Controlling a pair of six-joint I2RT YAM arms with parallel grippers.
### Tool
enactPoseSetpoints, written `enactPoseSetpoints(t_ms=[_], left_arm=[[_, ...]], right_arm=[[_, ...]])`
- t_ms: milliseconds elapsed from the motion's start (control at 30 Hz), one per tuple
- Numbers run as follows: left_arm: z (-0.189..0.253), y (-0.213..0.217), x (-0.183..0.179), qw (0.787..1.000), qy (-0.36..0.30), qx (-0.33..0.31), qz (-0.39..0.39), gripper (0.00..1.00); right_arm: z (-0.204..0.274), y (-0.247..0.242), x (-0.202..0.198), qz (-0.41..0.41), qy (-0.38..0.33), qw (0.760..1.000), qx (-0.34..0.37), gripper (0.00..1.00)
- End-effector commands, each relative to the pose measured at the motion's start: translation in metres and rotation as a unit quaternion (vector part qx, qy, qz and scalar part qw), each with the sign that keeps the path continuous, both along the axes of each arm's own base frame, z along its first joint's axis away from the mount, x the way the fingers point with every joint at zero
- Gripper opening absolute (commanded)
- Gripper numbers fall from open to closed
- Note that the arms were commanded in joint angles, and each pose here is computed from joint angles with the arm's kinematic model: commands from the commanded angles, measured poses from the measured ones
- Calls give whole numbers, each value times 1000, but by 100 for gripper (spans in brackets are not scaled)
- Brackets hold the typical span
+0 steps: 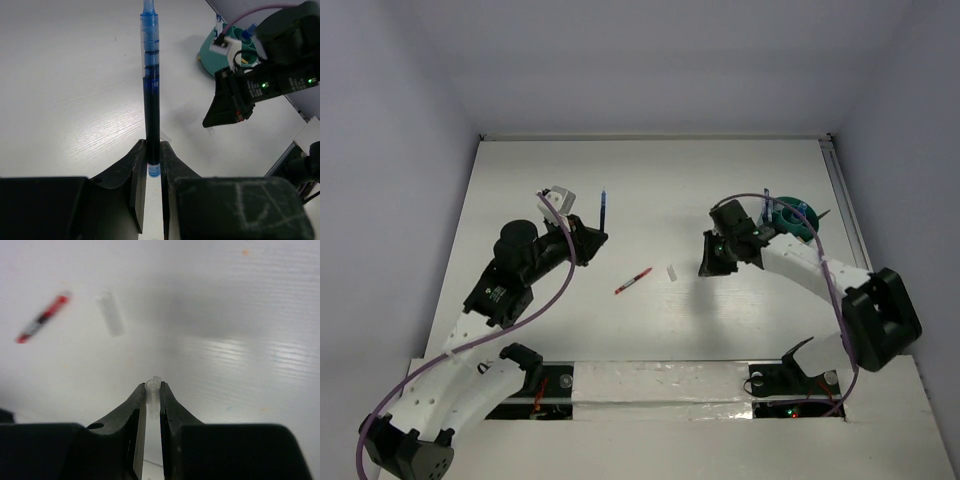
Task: Sort the stationery into containers
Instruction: Close the pen cap on the pen.
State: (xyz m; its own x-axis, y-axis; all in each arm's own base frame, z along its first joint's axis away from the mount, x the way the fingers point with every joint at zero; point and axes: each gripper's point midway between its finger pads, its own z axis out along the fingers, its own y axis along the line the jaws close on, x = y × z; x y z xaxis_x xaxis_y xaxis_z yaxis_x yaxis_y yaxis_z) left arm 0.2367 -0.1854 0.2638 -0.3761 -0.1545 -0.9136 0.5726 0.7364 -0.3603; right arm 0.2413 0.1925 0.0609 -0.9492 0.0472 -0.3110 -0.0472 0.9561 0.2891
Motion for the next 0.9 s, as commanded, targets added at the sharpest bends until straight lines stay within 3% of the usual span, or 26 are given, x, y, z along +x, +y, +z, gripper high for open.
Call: enactPoseSetpoints(t_ms=[0, 133, 267, 467, 667, 867], left_arm=[[29, -10, -3, 999, -36, -29, -26, 0], [31, -25, -11, 996, -28, -53, -72, 0], [37, -36, -16, 991, -27, -71, -108, 0], [30, -42, -16, 989, -14, -78, -126, 0], [14, -47, -15, 988, 11, -65, -140, 0], [6, -51, -13, 986, 25, -58, -151, 0]], right_arm=[[81, 40, 34, -1, -108, 985, 136, 0], [147, 63, 52, 5, -205, 950, 236, 0], [224, 82, 72, 15, -310, 890, 333, 0], [297, 104, 83, 39, -371, 825, 424, 0], [328, 119, 87, 59, -397, 797, 452, 0], [340, 137, 82, 86, -412, 785, 454, 0]])
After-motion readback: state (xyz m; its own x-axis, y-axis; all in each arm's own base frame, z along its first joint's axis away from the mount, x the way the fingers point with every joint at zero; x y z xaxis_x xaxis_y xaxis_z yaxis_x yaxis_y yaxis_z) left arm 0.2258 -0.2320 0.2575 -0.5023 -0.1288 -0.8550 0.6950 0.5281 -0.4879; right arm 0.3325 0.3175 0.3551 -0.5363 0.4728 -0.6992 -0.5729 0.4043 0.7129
